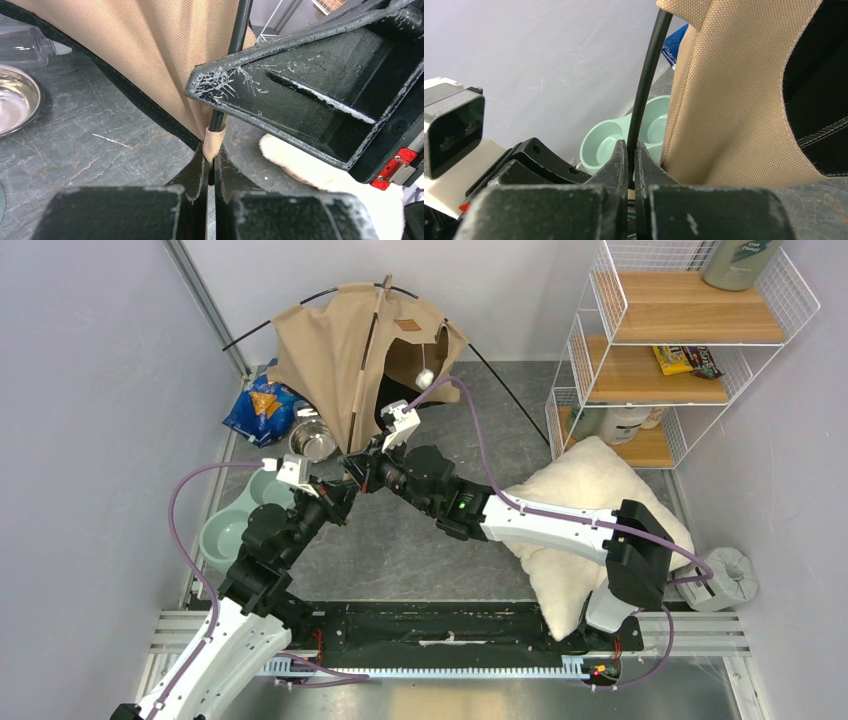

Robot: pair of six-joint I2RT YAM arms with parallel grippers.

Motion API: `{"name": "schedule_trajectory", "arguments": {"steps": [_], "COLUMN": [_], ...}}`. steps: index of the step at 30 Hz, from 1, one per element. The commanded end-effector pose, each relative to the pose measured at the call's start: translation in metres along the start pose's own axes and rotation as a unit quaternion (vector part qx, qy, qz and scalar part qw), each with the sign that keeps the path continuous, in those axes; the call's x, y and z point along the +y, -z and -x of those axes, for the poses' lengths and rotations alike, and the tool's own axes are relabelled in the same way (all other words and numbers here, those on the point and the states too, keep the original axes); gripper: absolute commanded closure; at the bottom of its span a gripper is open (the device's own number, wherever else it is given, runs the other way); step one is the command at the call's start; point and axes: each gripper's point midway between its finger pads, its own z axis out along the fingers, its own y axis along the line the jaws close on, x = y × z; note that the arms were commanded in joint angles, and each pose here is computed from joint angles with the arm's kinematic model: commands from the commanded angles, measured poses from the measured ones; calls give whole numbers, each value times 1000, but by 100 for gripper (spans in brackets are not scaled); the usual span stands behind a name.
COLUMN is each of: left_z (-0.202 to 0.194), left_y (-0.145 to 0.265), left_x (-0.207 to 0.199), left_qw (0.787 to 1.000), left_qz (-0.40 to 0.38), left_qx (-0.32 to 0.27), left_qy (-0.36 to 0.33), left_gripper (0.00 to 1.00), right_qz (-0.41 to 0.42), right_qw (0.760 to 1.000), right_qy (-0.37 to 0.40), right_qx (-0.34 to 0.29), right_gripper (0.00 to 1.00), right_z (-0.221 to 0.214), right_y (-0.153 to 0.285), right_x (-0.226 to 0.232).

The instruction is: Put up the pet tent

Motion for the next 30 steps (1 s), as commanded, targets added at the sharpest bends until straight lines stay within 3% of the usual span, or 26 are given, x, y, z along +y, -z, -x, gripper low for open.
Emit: {"name": "schedule_trajectory", "arguments": {"steps": [1,8,16,25,30], "left_z": [20,26,22,1,2], "left_y": [11,13,10,17,22], "left_x": [-37,-36,-28,-17,-12], "left_qw": [997,998,999,999,999], "left_qz": [-75,-68,-47,-37,-35], "left_qx": [-4,-8,3,7,-15], "left_qy": [16,11,6,8,-3], "left_gripper": [98,98,98,54,46], "right_qz": [-62,-79,-3,-26,-35], "right_qw": [997,996,1000,998,997], "right_qy": [26,41,1,-51,-63], "right_qx": [-47,-31,13,-14,-22], "right_gripper": [100,100,100,100,100], "right_z": [27,14,4,41,53], "right_y": [0,1,3,4,4], "right_x": [-26,-36,-3,7,9]}}
